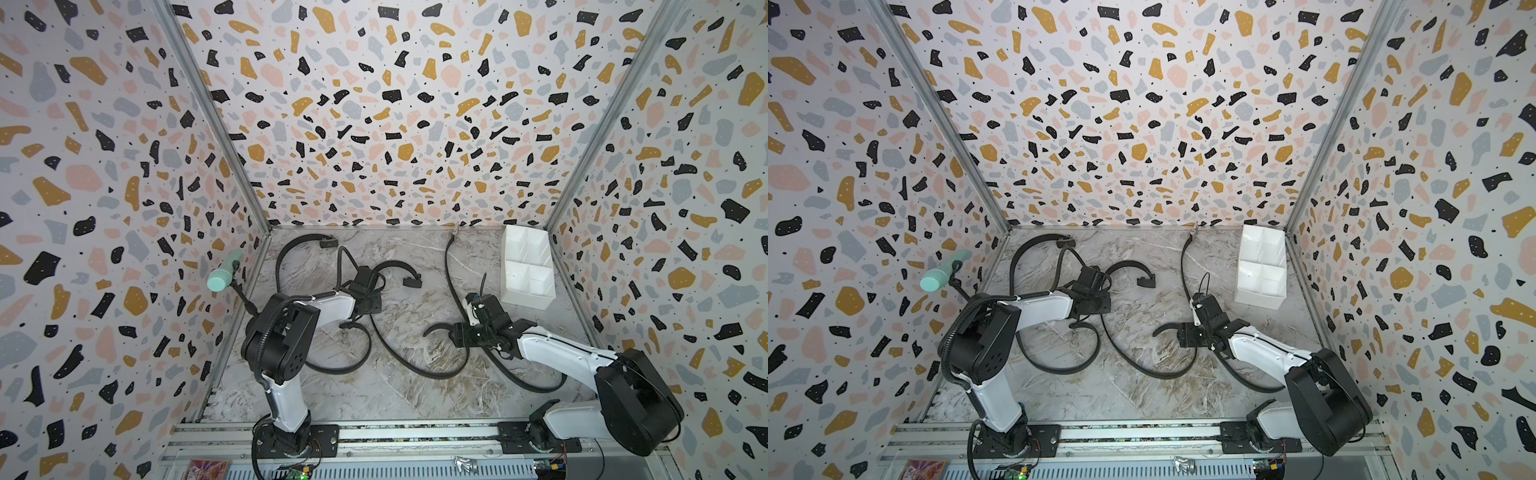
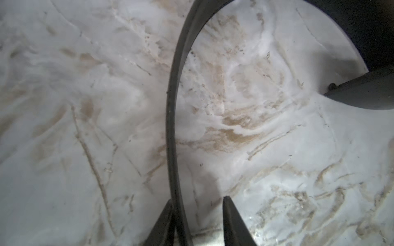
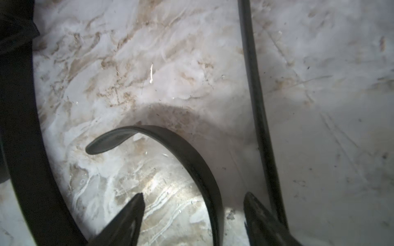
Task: Place the belts into the storage roll
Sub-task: Roll the belt at the center of the board.
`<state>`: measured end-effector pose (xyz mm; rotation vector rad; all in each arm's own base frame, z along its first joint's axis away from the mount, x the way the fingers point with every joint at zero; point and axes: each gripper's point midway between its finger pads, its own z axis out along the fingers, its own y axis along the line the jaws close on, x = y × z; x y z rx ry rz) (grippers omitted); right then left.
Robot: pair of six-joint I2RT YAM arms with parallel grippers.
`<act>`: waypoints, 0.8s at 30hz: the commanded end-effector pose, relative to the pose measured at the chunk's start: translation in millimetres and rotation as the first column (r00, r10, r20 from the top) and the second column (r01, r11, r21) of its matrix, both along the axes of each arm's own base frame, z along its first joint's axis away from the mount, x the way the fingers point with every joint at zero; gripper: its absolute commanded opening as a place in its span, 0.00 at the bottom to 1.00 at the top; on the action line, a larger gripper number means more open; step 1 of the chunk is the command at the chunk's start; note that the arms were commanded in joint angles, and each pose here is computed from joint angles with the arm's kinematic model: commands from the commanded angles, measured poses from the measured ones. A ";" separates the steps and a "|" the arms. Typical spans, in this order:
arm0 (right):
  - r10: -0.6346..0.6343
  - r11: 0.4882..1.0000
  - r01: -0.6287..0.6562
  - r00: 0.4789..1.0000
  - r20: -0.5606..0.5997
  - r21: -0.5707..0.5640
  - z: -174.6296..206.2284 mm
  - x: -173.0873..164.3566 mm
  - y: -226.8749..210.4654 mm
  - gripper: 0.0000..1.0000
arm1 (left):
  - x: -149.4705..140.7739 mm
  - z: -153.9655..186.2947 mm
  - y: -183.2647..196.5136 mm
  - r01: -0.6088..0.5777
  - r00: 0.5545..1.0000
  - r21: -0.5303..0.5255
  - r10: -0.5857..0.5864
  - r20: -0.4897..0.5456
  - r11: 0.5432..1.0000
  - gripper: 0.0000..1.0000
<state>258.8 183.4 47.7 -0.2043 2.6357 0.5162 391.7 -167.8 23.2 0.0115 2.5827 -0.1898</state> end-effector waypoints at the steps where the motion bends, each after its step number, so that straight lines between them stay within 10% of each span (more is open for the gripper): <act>1: 0.026 0.999 -0.024 0.999 -0.041 0.032 -3.7 -10.4 7.0 0.66 | -4.5 1.9 -1.3 0.018 1.000 0.000 -0.018 -0.012 1.000 0.27; 11: 0.172 0.985 -0.172 0.984 -0.051 0.002 -17.9 -15.8 33.7 0.30 | 19.8 11.1 0.5 0.083 0.996 0.104 -0.086 0.032 0.991 0.04; 24: 0.473 0.878 -0.472 0.881 -0.004 -0.087 -23.2 -14.6 112.6 0.21 | 76.3 -8.8 -38.7 0.283 0.959 0.055 -0.284 0.008 0.958 0.00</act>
